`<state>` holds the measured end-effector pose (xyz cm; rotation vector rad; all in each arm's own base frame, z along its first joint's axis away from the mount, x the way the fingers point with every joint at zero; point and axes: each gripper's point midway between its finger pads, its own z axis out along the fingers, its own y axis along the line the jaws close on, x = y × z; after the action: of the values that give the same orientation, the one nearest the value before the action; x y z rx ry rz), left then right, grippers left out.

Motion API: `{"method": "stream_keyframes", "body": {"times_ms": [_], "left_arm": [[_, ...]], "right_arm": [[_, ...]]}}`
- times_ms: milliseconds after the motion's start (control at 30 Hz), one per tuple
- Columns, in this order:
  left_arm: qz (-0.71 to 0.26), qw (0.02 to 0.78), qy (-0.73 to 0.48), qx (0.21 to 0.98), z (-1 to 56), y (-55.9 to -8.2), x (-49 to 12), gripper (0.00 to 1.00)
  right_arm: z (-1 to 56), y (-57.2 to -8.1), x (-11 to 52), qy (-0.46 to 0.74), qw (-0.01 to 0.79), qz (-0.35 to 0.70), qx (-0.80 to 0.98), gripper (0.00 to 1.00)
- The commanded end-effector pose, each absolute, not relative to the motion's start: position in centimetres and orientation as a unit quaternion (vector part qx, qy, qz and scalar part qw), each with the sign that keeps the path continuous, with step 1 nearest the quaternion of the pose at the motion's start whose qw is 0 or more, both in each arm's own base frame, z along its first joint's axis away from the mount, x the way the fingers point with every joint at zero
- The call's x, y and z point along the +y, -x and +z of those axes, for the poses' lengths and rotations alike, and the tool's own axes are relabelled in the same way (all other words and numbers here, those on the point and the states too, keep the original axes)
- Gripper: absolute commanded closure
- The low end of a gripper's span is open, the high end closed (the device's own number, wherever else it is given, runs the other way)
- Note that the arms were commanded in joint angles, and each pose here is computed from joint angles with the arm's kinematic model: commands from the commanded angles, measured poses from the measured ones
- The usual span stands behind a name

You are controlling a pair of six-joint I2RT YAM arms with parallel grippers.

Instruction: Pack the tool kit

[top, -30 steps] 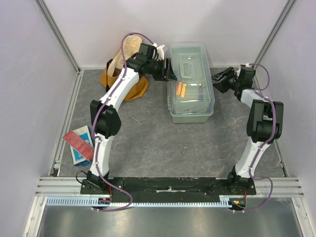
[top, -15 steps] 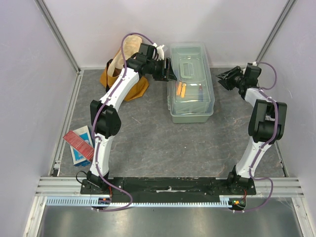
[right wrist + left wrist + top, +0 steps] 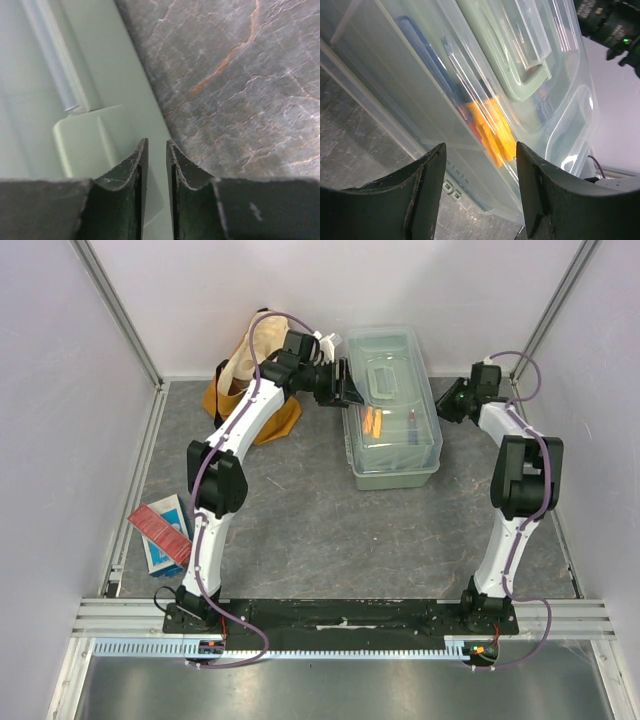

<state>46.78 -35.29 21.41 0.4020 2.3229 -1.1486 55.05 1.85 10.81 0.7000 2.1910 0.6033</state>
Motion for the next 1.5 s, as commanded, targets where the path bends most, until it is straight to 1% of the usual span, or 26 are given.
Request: {"method": "stream_keyframes", "body": {"times_ms": [0,167,367,500,533,667,933,1033,1133,1233,1300,1400,1467], "left_arm": [[-0.416,0.163,-0.13,0.885,14.8,-44.6,-36.5,0.37],[-0.42,0.159,-0.126,0.885,14.7,-44.7,-36.1,0.37],[-0.44,0.141,-0.133,0.877,14.3,-44.4,-36.2,0.37],[-0.471,0.115,-0.134,0.864,14.0,-43.8,-36.7,0.37],[-0.476,0.114,-0.134,0.862,14.1,-43.7,-36.7,0.37],[-0.49,0.109,-0.133,0.854,14.3,-43.7,-37.1,0.37],[-0.511,0.101,-0.126,0.844,14.4,-43.9,-37.4,0.38],[-0.513,0.106,-0.119,0.843,14.6,-44.4,-37.1,0.38],[-0.504,0.121,-0.11,0.848,15.1,-45.1,-36.2,0.38],[-0.481,0.157,-0.092,0.858,16.3,-46.5,-34.3,0.38],[-0.458,0.189,-0.078,0.865,17.2,-47.4,-32.8,0.37],[-0.425,0.231,-0.061,0.873,18.6,-48.6,-30.3,0.35],[-0.405,0.257,-0.053,0.876,19.8,-49.2,-28.5,0.32]], "right_arm": [[9.0,-55.4,2.8,-0.238,0.35,0.203,0.883,0.76],[9.5,-55.7,5.5,-0.194,0.348,0.246,0.884,0.81],[11.9,-55.6,8.5,-0.142,0.377,0.331,0.853,0.81],[12.6,-55.1,10.5,-0.129,0.374,0.398,0.828,0.81],[12.7,-54.9,10.9,-0.13,0.373,0.409,0.823,0.83],[12.3,-54.2,12.1,-0.136,0.359,0.426,0.819,0.86],[13.4,-53.5,13.4,-0.145,0.36,0.467,0.794,0.88],[13.4,-53.5,13.0,-0.155,0.36,0.458,0.798,0.88],[12.0,-53.9,11.4,-0.174,0.36,0.397,0.826,0.87],[11.5,-54.4,8.8,-0.2,0.366,0.346,0.84,0.85],[11.4,-54.7,5.6,-0.233,0.377,0.311,0.841,0.83],[12.8,-55.0,1.3,-0.264,0.402,0.259,0.838,0.78],[13.5,-54.6,-1.1,-0.278,0.41,0.217,0.841,0.72]]}}
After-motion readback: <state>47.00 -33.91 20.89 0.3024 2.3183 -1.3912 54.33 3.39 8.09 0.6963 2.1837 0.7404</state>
